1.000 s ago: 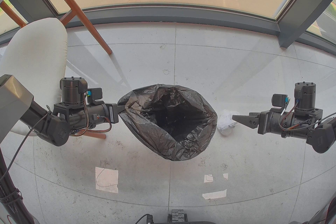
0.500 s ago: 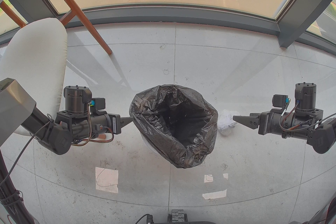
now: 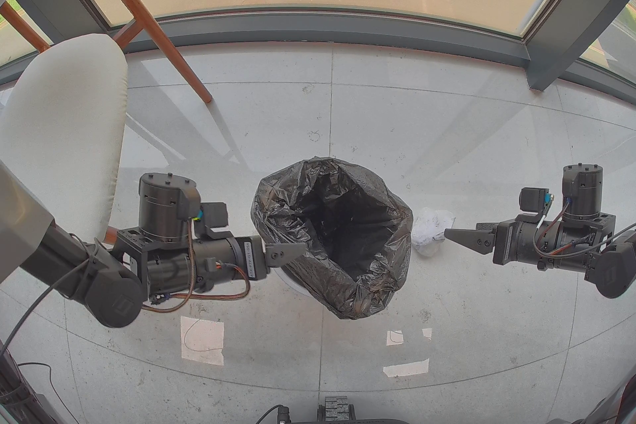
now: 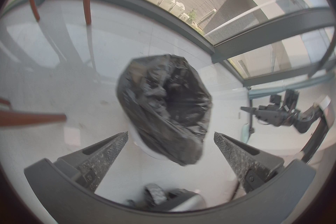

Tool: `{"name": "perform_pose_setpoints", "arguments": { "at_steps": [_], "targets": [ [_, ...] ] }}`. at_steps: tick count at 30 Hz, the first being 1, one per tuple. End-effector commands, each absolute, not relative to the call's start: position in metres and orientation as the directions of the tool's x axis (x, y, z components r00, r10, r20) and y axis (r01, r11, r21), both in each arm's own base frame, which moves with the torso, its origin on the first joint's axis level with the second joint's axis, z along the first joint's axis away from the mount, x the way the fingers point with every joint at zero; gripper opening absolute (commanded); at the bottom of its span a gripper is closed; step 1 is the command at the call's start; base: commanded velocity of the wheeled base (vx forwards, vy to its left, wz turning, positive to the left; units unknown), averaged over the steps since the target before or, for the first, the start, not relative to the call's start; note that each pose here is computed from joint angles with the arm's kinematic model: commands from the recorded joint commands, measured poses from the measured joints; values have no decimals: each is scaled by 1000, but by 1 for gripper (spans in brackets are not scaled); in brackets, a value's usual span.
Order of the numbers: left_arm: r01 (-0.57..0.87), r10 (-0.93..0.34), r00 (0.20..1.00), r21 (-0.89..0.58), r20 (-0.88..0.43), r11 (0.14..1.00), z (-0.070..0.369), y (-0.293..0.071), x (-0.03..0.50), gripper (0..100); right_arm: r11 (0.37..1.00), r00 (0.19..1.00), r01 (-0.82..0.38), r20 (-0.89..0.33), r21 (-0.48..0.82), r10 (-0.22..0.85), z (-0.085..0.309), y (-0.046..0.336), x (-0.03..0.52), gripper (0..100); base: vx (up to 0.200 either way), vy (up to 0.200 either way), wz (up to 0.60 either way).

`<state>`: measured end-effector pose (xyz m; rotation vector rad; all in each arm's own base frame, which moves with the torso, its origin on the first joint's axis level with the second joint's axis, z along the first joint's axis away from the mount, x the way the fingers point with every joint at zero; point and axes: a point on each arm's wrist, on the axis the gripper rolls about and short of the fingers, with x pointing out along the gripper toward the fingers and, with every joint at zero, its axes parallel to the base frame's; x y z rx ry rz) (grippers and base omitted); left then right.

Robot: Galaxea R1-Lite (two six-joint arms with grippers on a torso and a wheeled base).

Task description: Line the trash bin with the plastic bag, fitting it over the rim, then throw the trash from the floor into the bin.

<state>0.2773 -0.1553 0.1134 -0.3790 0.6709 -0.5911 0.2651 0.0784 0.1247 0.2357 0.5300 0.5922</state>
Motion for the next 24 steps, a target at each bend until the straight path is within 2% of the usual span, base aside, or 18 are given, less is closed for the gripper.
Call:
{"name": "perform_pose_setpoints", "arguments": {
  "at_steps": [1, 5, 11, 16, 24],
  "targets": [
    [372, -657, 542, -551, -525, 747, 119, -177, 257, 100, 808, 704, -469, -402, 356, 586, 126, 78, 263, 100, 0, 0, 0],
    [339, -628, 536, -537, -564, 772, 106, -187, 272, 100, 807, 707, -471, -395, 355, 587, 128, 78, 263, 100, 0, 0, 0],
    [297, -598, 572, -538, -561, 789, 101, -205, 303, 100, 808, 708, -471, -395, 354, 586, 128, 77, 263, 100, 0, 0, 0],
    [202, -564, 565, -561, -602, 802, 102, -215, 313, 100, 808, 708, -471, -395, 354, 586, 128, 78, 263, 100, 0, 0, 0],
    [152, -534, 551, -552, -641, 820, 95, -223, 321, 100, 808, 708, -471, -395, 354, 586, 128, 78, 263, 100, 0, 0, 0]
  ]
}}
